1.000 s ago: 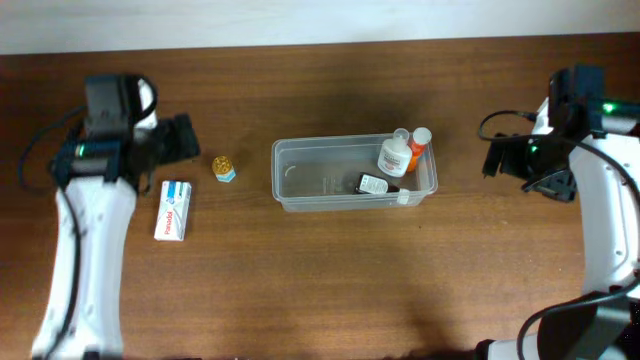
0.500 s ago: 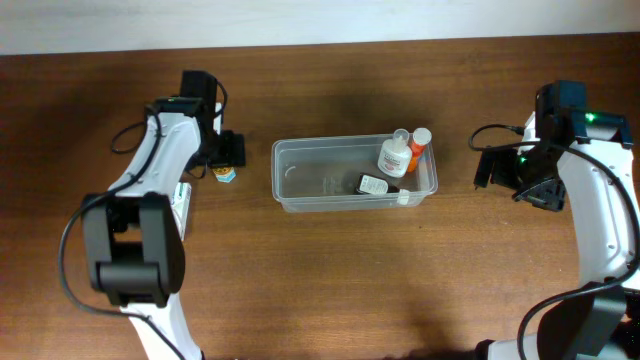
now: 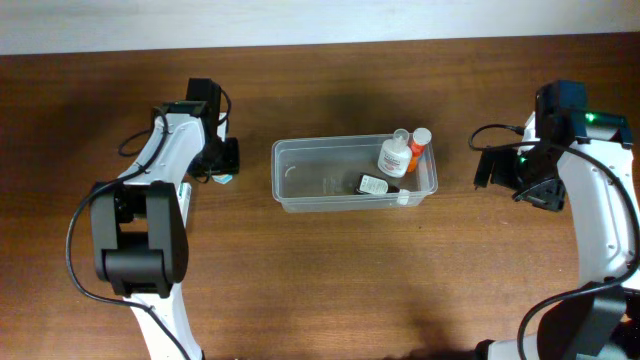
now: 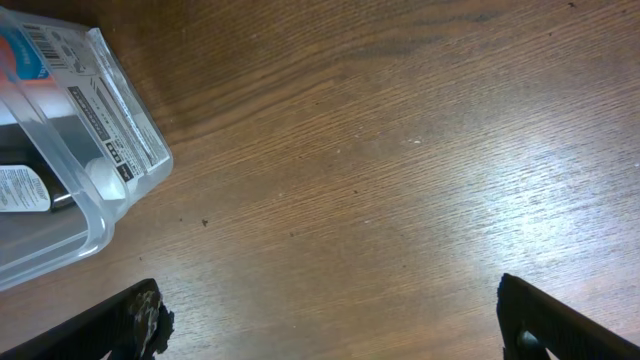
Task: Pack container
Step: 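Reach the left gripper to the gold-lidded jar and grasp it, then lower the jar into the container with the left gripper and release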
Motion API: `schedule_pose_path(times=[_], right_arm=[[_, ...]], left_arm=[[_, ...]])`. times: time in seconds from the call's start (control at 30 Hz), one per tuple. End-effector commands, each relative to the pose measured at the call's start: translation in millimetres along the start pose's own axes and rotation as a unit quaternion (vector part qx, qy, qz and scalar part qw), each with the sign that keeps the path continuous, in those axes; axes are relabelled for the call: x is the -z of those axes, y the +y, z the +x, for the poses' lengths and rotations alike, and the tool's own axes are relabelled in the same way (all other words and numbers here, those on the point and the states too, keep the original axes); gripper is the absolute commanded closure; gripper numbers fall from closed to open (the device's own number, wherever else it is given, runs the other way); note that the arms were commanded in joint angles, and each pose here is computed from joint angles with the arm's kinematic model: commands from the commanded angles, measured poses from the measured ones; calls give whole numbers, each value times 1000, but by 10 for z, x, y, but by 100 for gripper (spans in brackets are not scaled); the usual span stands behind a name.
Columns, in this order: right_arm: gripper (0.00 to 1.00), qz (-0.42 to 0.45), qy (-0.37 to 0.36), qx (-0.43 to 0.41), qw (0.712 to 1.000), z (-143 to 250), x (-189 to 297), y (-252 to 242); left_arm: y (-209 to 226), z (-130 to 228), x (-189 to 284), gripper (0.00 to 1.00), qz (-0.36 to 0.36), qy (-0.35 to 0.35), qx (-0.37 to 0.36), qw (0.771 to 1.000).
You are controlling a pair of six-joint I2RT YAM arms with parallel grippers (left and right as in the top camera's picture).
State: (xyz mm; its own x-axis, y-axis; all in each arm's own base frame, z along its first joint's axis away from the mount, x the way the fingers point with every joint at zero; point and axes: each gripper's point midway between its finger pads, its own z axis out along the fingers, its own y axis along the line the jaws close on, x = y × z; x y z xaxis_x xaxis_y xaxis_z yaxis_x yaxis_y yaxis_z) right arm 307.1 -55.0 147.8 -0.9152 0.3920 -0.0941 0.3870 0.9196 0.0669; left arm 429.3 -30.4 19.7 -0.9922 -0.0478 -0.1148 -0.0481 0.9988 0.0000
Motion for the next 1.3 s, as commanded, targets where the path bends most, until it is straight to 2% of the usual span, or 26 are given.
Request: schedule_pose_path(times=[0.0,0.23,0.43,0.63,0.8,0.87,1.03,1.27], right_arm=[[1,-3,1,8,1000,16,-9,28],[1,-3,1,8,1000,16,-9,28],[1,-3,1,8,1000,16,-9,28],[1,-3,1,8,1000,16,-9,28],[2,-3,1,8,1000,14,-9,27],[1,-3,1,8,1000,14,-9,27],[1,-3,1,8,1000,15,-9,27],[1,-3,1,8,1000,15,-9,28]], left_arm=[[-58,45,-10,55,17,13,-2,1000],[-58,32,58,76,17,11,-2,1000],[-86,-262,607,91,25,-55,-3,998],[-262,-408,1479,94,42,-151,-21,987],[-796,-236,1976,96,69,-200,-80,974],[-1042,-151,2001,99,78,-200,-108,971],[-1613,77,1861,100,94,-178,-172,964],[-2221,330,1367,100,97,-130,-238,958]])
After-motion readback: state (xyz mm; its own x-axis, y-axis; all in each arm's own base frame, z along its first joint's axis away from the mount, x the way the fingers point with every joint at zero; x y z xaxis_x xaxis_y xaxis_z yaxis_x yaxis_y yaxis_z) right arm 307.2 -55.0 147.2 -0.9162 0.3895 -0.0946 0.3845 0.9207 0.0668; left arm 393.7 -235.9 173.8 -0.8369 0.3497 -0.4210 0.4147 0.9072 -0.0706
